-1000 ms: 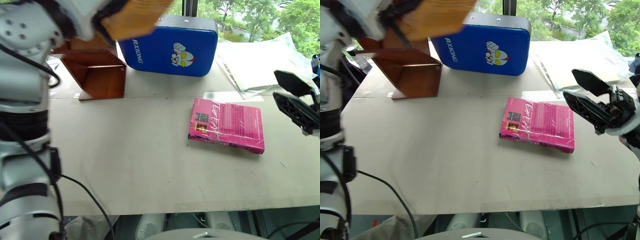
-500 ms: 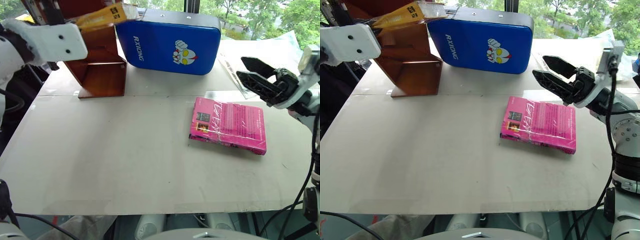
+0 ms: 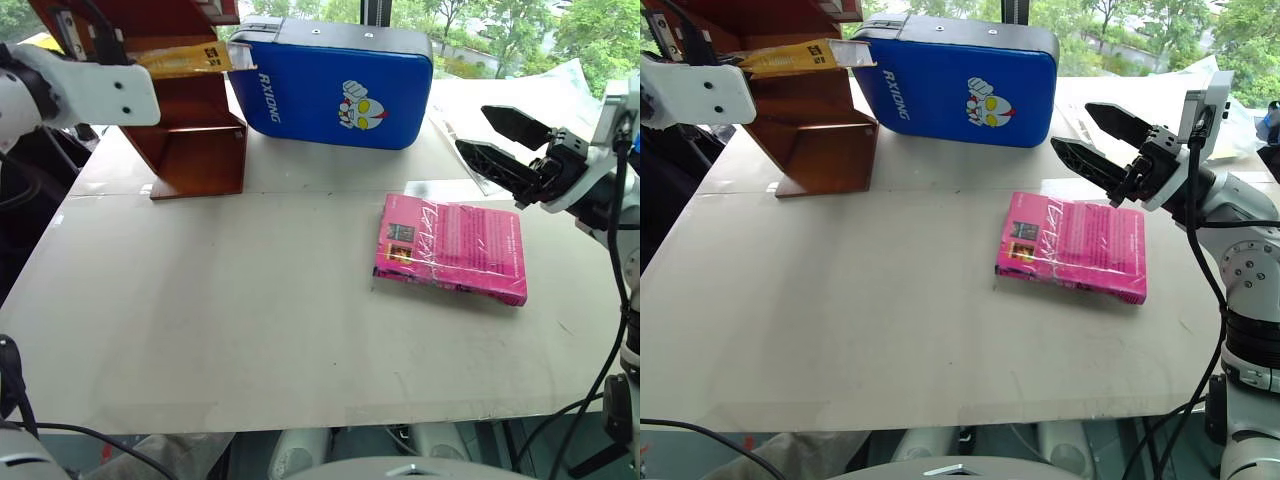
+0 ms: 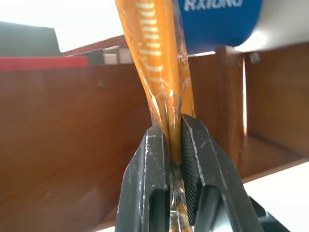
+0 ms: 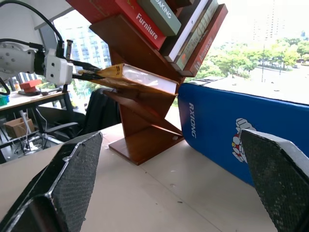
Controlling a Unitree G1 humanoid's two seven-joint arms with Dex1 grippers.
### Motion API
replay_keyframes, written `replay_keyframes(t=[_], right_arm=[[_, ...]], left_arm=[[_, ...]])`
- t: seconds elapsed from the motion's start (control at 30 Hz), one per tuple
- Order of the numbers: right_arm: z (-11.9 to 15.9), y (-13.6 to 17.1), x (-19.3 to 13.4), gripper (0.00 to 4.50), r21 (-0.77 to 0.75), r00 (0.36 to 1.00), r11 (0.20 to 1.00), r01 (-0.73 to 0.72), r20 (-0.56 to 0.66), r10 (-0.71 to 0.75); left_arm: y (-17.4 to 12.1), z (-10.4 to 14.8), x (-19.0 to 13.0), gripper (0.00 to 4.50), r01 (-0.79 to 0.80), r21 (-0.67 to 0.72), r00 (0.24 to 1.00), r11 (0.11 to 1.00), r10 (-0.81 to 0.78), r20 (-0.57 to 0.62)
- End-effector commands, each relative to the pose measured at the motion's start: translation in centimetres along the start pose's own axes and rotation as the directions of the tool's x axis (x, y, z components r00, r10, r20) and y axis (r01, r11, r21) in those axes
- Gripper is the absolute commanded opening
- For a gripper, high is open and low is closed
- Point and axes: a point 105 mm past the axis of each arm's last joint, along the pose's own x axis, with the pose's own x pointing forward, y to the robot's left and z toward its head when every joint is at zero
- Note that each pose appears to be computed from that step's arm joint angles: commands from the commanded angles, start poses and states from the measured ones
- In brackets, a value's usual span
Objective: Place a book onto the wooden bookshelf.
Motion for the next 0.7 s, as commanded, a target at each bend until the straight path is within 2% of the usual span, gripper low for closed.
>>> replay_keyframes(t=[0.03,0.17,0.23,0.27,0.37,0.47,0.53,0.7], right_arm=[[1.3,0.3,-0.3,4.5,-0.051,0.999,0.999,0.006,0.041,-0.004],[1.2,0.4,-0.5,4.5,-0.056,0.999,0.998,0.014,0.045,-0.011],[1.3,0.4,-0.5,4.5,-0.059,0.999,0.998,0.016,0.05,-0.013],[1.3,0.3,-0.6,4.5,-0.061,0.998,0.998,0.019,0.053,-0.016],[1.4,0.2,-0.7,4.5,-0.063,0.998,0.998,0.025,0.056,-0.021],[1.1,0.0,-0.9,4.5,-0.059,0.998,0.998,0.034,0.054,-0.031],[0.8,-0.1,-1.1,4.5,-0.057,0.998,0.998,0.038,0.049,-0.035],[0.7,-0.4,-1.4,4.5,-0.055,0.998,0.997,0.047,0.043,-0.044]], left_arm=[[0.9,-1.3,-0.2,0.02,-0.007,-0.006,0.999,1.0,0.006,-0.047],[0.6,-1.7,0.4,0.02,0.023,-0.017,0.998,1.0,-0.024,-0.061],[0.5,-2.0,0.4,0.89,0.038,-0.023,0.996,0.999,-0.04,-0.081],[0.4,-2.2,0.4,1.11,0.042,-0.028,0.994,0.999,-0.045,-0.095],[0.4,-2.7,0.2,2.25,0.042,-0.043,0.991,0.998,-0.047,-0.123],[0.1,-3.8,-0.3,3.77,0.032,-0.084,0.983,0.996,-0.046,-0.18],[0.2,-4.4,-0.8,4.45,0.011,-0.107,0.977,0.994,-0.033,-0.213],[1.2,-4.5,-2.6,4.45,-0.047,-0.116,0.971,0.992,0.018,-0.239]])
